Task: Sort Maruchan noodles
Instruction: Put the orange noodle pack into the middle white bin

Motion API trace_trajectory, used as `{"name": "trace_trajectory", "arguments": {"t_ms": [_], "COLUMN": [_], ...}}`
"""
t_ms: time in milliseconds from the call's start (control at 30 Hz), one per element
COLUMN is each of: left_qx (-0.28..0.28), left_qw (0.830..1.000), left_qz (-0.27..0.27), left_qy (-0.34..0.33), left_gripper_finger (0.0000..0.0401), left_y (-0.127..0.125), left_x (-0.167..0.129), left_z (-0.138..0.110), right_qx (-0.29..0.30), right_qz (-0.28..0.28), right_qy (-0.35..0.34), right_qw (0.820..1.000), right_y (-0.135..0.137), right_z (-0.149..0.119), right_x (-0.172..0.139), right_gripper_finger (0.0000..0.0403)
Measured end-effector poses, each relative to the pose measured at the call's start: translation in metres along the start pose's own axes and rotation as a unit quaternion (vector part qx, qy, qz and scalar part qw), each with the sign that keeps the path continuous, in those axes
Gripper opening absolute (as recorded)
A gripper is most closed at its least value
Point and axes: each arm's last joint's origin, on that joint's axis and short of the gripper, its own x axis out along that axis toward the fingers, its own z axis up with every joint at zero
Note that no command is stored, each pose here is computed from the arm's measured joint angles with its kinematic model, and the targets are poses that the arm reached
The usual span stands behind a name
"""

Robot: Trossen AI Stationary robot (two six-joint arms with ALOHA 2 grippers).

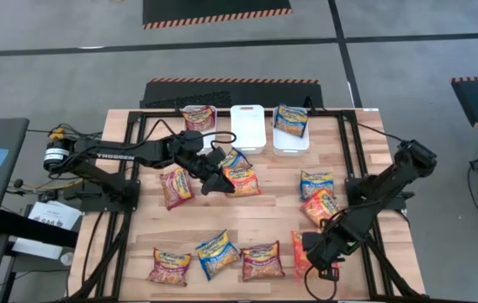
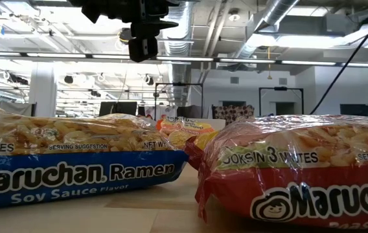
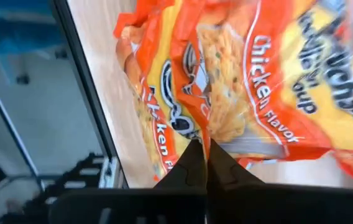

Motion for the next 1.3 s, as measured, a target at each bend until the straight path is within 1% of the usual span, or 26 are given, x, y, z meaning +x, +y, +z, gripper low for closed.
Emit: {"name": "trace_trajectory", "arguments": {"t_ms": [133, 267, 433, 533, 700, 967, 1167, 1233, 1300], "left_qx": [-0.004, -0.009, -0.017, -0.007, 0.027, 0.037, 0.067, 0.082, 0.092], "left_qw": [1.0, 1.0, 1.0, 0.999, 0.997, 0.988, 0.977, 0.973, 0.969], "left_qz": [0.003, 0.008, 0.013, 0.017, 0.041, 0.092, 0.092, 0.093, 0.098], "left_qy": [-0.004, -0.011, -0.022, -0.031, -0.06, -0.12, -0.179, -0.196, -0.209], "left_gripper_finger": [0.0121, 0.0121, 0.0121, 0.0121, 0.0121, 0.0121, 0.0121, 0.0121, 0.0121], "left_y": [0.002, 0.007, 0.017, 0.026, 0.044, 0.072, 0.079, 0.08, 0.081], "left_x": [-0.002, -0.005, -0.013, -0.021, -0.039, -0.072, -0.091, -0.096, -0.101], "left_z": [0.002, 0.006, 0.015, 0.022, 0.037, 0.058, 0.074, 0.078, 0.081], "right_qx": [0.01, 0.023, 0.035, 0.039, 0.055, 0.085, 0.12, 0.123, 0.122], "right_qz": [-0.014, -0.044, -0.058, -0.067, -0.078, -0.109, -0.151, -0.166, -0.183], "right_qy": [-0.026, -0.041, -0.062, -0.082, -0.13, -0.211, -0.298, -0.335, -0.379], "right_qw": [1.0, 0.998, 0.996, 0.994, 0.987, 0.968, 0.935, 0.919, 0.899], "right_y": [0.002, -0.002, -0.02, -0.037, -0.075, -0.145, -0.212, -0.233, -0.253], "right_z": [0.004, 0.012, 0.038, 0.058, 0.094, 0.13, 0.148, 0.152, 0.157], "right_x": [-0.02, -0.037, -0.058, -0.073, -0.101, -0.145, -0.176, -0.187, -0.198], "right_gripper_finger": [0.0001, 0.0001, 0.0001, 0.0001, 0.0, 0.0, 0.0001, 0.0001, 0.0001]}}
